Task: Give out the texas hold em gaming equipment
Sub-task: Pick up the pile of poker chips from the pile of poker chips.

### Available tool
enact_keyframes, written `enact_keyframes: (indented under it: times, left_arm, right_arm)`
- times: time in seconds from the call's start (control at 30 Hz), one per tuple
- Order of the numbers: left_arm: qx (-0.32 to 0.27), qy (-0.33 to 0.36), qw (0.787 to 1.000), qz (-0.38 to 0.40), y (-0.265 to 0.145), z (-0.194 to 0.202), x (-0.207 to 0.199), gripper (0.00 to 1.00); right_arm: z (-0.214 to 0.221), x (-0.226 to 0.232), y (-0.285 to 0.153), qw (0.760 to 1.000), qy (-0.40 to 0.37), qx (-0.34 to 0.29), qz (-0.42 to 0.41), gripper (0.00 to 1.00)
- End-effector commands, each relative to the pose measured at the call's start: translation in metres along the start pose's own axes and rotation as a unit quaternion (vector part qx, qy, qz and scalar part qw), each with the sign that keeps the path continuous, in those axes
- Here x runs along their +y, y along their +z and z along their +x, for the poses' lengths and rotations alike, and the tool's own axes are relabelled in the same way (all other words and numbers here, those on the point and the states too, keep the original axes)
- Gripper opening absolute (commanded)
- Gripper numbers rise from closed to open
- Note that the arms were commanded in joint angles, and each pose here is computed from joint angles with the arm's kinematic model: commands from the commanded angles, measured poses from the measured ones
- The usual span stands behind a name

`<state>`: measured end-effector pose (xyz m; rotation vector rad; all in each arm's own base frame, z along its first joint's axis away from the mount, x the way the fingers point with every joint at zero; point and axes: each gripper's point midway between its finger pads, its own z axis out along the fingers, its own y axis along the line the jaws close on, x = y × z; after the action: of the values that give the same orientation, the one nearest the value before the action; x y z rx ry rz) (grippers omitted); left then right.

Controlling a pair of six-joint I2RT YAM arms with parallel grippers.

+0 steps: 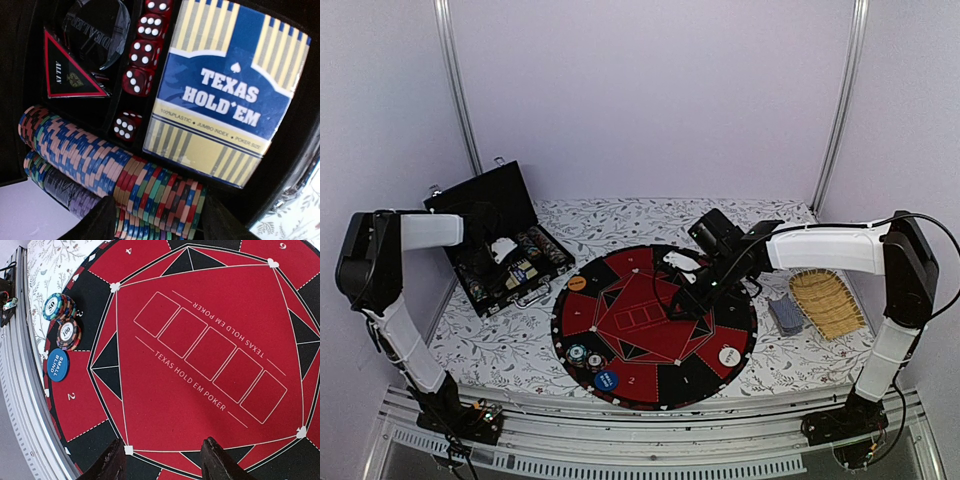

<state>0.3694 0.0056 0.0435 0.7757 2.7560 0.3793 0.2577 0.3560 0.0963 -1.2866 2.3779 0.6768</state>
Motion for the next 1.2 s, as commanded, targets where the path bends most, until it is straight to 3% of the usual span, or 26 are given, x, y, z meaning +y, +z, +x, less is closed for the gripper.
enact_keyframes:
  times: [0.0, 0.27, 0.63, 1.0, 1.17]
  left_arm:
    - [-0.004, -0.002, 0.999, 0.041, 0.006, 0.002, -0.015, 0.59]
    - [-0.017, 0.031, 0.995, 0.091, -0.005, 0.001, -0.049, 0.58]
    - [0.023, 0.023, 0.999, 0.007, 0.006, 0.010, -0.016, 0.62]
    - [-0.057, 0.019, 0.998, -0.001, -0.031, -0.011, -0.009, 0.62]
    - [-0.047, 0.023, 0.998, -0.019, -0.024, -0.006, -0.004, 0.62]
  right_arm:
    - [0.006, -0.001, 0.005, 1.000, 0.009, 0.011, -0.008, 0.53]
    - [0.009, 0.000, 0.006, 1.000, 0.009, 0.016, -0.010, 0.53]
    - [0.013, 0.001, 0.007, 1.000, 0.011, 0.022, -0.014, 0.53]
    - [0.015, 0.003, 0.011, 0.999, 0.012, 0.028, -0.023, 0.53]
    - [0.017, 0.005, 0.012, 0.999, 0.014, 0.033, -0.030, 0.53]
